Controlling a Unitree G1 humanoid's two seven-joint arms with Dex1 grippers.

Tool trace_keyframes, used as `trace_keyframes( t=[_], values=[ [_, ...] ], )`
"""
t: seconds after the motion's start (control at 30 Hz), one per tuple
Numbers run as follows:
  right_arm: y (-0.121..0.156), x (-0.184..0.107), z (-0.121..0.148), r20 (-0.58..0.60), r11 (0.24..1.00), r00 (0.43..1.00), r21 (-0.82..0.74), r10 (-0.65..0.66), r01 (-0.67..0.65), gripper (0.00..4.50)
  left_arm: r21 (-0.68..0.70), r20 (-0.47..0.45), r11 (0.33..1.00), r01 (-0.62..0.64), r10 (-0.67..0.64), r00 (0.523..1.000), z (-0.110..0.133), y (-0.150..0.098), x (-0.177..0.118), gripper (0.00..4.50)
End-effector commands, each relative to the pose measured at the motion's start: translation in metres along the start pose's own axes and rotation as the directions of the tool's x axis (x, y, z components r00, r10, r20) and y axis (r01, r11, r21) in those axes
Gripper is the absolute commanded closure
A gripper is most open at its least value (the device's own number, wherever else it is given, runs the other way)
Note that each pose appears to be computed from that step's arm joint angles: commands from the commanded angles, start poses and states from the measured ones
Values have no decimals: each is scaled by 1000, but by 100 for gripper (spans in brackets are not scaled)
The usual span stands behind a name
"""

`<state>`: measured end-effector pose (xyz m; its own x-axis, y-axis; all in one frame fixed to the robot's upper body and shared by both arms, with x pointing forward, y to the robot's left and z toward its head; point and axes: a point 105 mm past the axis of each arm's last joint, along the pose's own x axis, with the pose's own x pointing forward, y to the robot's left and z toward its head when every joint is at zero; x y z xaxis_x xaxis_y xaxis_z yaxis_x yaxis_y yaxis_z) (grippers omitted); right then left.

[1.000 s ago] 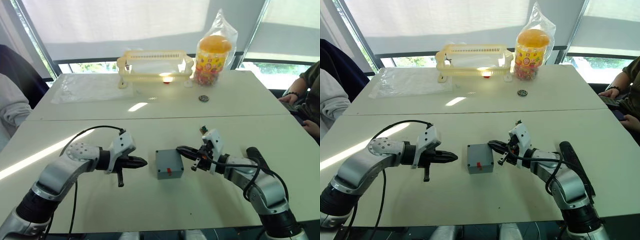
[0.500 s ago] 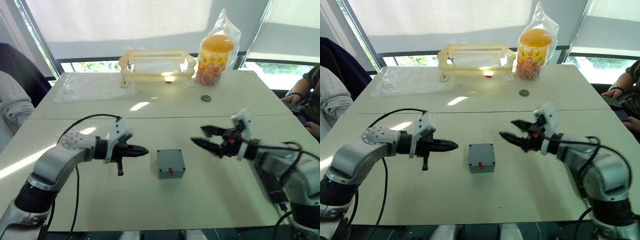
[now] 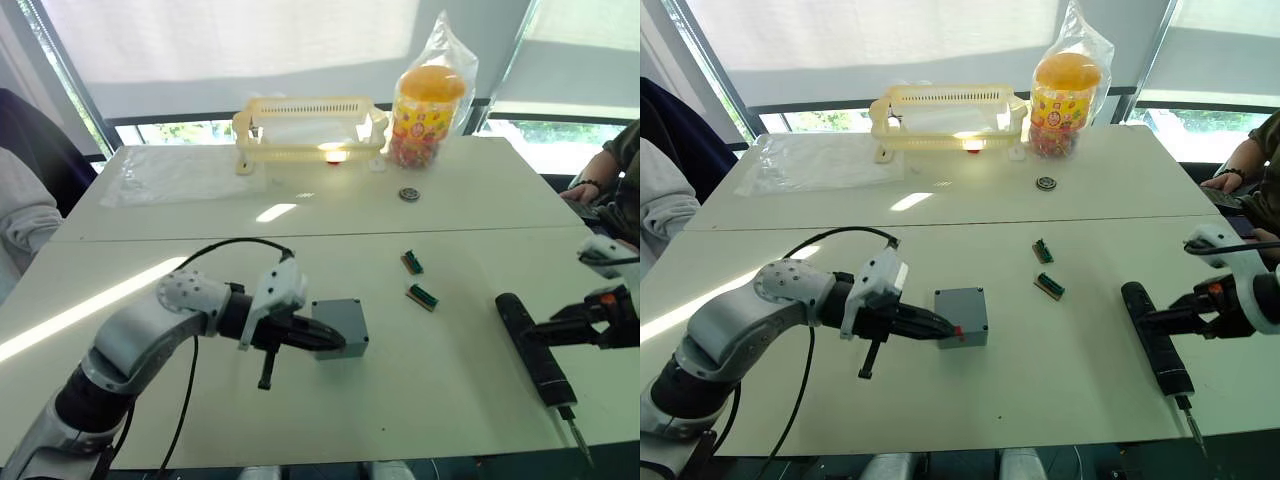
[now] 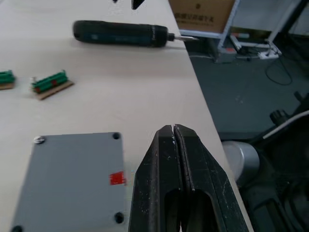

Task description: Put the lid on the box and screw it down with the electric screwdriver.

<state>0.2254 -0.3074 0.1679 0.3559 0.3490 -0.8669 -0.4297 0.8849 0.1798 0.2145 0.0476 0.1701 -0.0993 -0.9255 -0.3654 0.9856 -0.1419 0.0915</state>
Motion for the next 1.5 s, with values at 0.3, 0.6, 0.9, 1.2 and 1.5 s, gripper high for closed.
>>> trace_keyframes(
  t=[0.3, 0.6, 0.9, 1.2, 1.5],
  values=[
    [-6, 1, -39, -91, 993, 995, 110, -32, 42, 6, 28, -8, 996, 87, -87, 996, 4, -40, 20, 450],
    [-14, 5, -37, -65, 988, 995, 123, -82, 89, 6, -15, -34, 998, 61, -61, 998, -2, -36, 15, 450],
    [-17, 25, -38, -64, 986, 995, 145, -72, 80, 6, -37, -43, 998, 54, -55, 998, -5, -40, 14, 450],
    [-17, 38, -44, -124, 989, 989, 117, -79, 93, 6, -60, -60, 998, 27, -31, 998, -9, -42, 16, 450],
    [-19, 54, -49, -165, 989, 979, 76, -116, 130, 254, -62, -64, 998, 3, -7, 998, -11, -37, 16, 450]
  ],
)
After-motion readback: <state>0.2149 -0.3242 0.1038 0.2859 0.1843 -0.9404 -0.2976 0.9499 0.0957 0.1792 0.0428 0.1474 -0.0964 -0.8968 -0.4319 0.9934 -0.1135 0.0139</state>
